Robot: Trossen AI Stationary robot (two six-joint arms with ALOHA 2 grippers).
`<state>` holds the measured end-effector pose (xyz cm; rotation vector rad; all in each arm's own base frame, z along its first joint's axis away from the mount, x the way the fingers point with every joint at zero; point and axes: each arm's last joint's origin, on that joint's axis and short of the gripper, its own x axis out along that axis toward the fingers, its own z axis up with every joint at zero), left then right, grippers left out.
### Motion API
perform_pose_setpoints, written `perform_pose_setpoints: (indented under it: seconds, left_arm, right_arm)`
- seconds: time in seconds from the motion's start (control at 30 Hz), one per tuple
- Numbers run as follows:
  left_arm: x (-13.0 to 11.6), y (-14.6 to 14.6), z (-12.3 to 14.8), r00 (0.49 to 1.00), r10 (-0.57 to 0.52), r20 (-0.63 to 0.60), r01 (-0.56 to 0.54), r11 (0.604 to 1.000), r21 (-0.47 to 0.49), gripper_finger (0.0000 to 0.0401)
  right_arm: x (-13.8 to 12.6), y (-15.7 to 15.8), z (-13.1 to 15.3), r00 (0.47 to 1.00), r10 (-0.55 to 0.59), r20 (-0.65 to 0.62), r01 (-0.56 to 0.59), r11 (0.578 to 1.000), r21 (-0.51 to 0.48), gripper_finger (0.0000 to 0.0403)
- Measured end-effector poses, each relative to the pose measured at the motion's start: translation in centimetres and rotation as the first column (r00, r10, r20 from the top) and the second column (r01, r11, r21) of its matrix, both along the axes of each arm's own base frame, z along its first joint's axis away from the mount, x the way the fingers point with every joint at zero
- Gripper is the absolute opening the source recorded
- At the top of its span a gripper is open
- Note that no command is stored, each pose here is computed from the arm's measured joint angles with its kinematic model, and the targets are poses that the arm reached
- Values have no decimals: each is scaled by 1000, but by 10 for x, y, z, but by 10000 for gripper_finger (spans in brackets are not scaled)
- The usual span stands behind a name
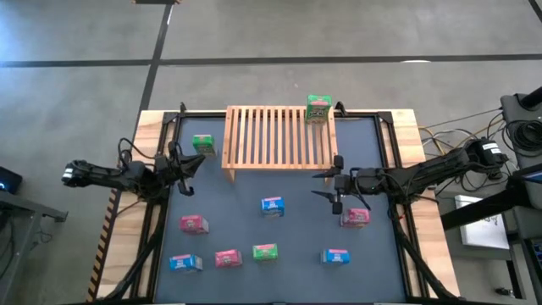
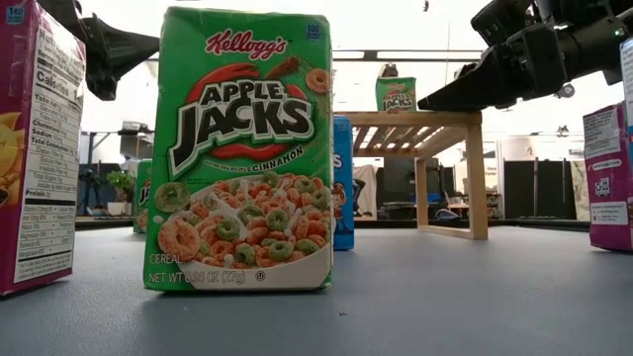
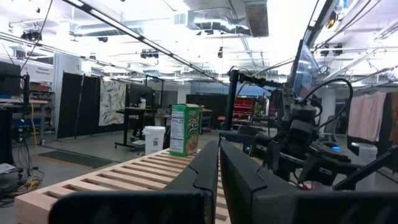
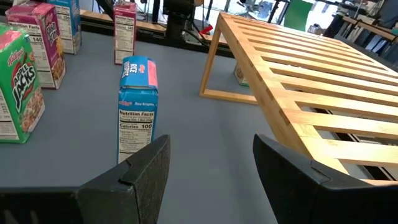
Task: Stack cereal on shelf
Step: Put the top green cereal box on the shelf aligned with the other green cereal box
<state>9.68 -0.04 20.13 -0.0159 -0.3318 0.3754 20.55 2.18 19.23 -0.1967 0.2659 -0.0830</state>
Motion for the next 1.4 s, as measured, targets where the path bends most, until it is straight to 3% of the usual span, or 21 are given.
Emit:
perform_pose_setpoints:
  seconds: [0.13, 0.27, 0.47, 0.63, 0.9, 1.13, 1.4]
  left_arm:
    - [0, 0, 1, 1000, 2, 17, -1, 1000, -16, 1]
    - [-5, 4, 21, 994, 109, 14, -108, 993, -35, 9]
    - [-13, 7, 64, 965, 189, -182, -199, 979, -35, 72]
    - [-15, 12, 85, 837, 361, -412, -402, 916, -13, 151]
    - [1, 12, 93, 667, 392, -633, -499, 866, 11, 258]
    - [28, 24, 98, 482, 432, -762, -551, 826, 120, 280]
    - [46, 64, 95, 249, 320, -914, -527, 837, 149, 271]
  right_arm:
    - [0, 0, 0, 1000, 4, -2, -4, 1000, -8, 219]
    - [0, 0, 0, 1000, 5, -1, -5, 1000, -7, 219]
    - [0, 0, 0, 1000, 12, 0, -12, 1000, -20, 219]
    - [0, 0, 1, 1000, 14, 10, -14, 1000, -20, 219]
    - [1, 0, 2, 1000, 14, 23, -14, 1000, -26, 219]
    - [1, 0, 3, 999, 11, 33, -10, 1000, -20, 219]
    - [1, 0, 3, 999, 10, 32, -10, 1000, -14, 219]
